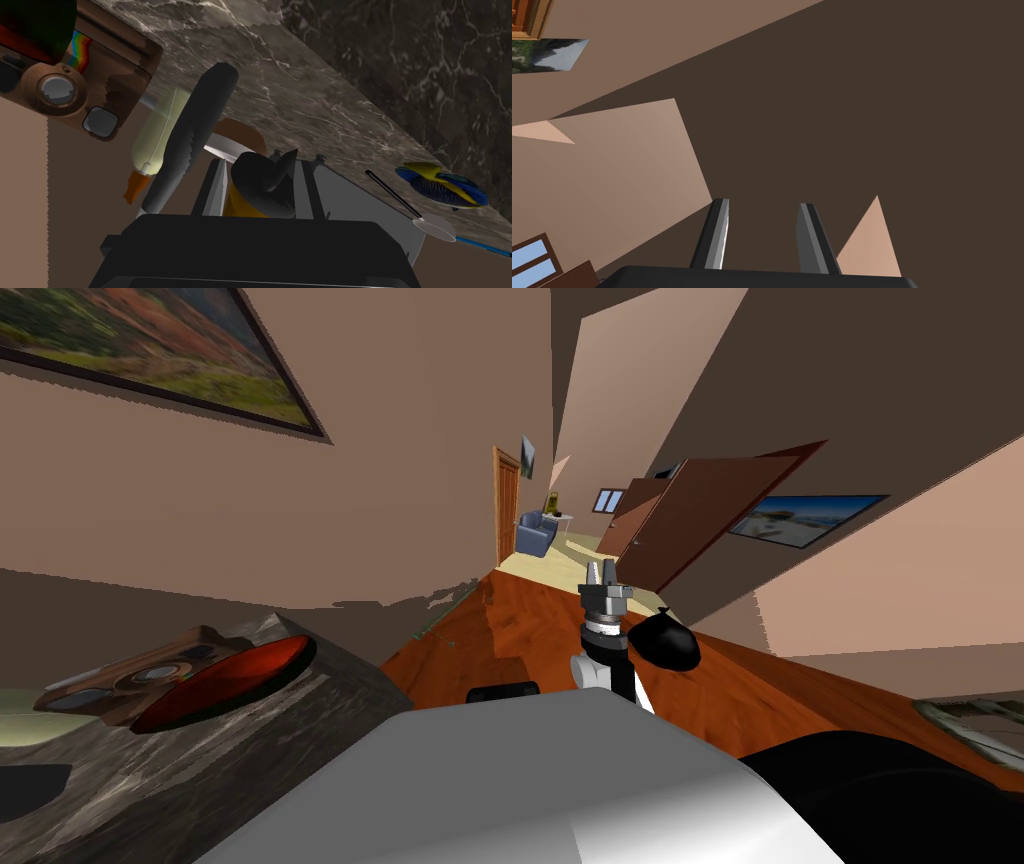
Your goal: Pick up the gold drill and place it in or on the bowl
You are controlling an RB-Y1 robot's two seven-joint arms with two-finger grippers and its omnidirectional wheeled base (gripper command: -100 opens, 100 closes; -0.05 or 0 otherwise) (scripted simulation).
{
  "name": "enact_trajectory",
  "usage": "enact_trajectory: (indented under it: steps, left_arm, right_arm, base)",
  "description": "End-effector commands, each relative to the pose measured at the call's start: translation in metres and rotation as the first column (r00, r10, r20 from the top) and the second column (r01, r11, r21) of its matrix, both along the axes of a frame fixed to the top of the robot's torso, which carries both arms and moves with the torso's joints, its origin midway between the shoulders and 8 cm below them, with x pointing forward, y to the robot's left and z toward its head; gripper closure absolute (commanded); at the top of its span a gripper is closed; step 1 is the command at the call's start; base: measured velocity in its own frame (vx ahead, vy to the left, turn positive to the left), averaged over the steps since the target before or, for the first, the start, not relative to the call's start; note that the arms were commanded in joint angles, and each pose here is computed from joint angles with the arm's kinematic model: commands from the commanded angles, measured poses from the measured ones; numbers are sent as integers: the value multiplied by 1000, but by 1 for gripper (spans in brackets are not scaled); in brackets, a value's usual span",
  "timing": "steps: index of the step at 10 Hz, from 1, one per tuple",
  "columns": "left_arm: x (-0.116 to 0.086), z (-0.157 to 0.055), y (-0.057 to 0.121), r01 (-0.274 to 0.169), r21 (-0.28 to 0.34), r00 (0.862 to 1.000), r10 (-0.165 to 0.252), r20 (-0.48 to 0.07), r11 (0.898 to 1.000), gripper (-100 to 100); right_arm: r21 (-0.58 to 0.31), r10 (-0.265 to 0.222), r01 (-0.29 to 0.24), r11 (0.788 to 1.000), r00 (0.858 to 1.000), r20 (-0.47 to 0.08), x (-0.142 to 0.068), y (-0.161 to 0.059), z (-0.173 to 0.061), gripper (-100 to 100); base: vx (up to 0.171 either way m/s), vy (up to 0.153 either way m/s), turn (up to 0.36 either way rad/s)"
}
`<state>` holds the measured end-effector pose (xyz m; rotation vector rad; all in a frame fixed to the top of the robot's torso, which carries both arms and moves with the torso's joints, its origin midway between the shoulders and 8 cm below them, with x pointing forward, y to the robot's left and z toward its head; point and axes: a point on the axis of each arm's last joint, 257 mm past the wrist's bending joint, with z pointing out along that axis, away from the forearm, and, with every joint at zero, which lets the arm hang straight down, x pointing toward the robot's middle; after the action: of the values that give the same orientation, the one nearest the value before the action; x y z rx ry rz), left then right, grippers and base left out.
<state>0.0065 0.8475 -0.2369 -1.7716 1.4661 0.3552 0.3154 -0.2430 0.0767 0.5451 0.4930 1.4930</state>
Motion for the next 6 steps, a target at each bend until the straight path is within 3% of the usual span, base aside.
enact_trajectory:
  steps: [1, 6]
  left_arm:
    - [5, 6, 6, -35, 9, 999, 34, 26, 999, 100]
    - [21, 28, 22, -151, 29, 982, 146, 119, 988, 100]
  right_arm:
    - [0, 0, 0, 1000, 1000, 0, 0, 0, 0, 0]
    - [0, 0, 0, 1000, 1000, 0, 0, 0, 0, 0]
  base:
    - [48, -178, 27]
    - [49, -152, 38]
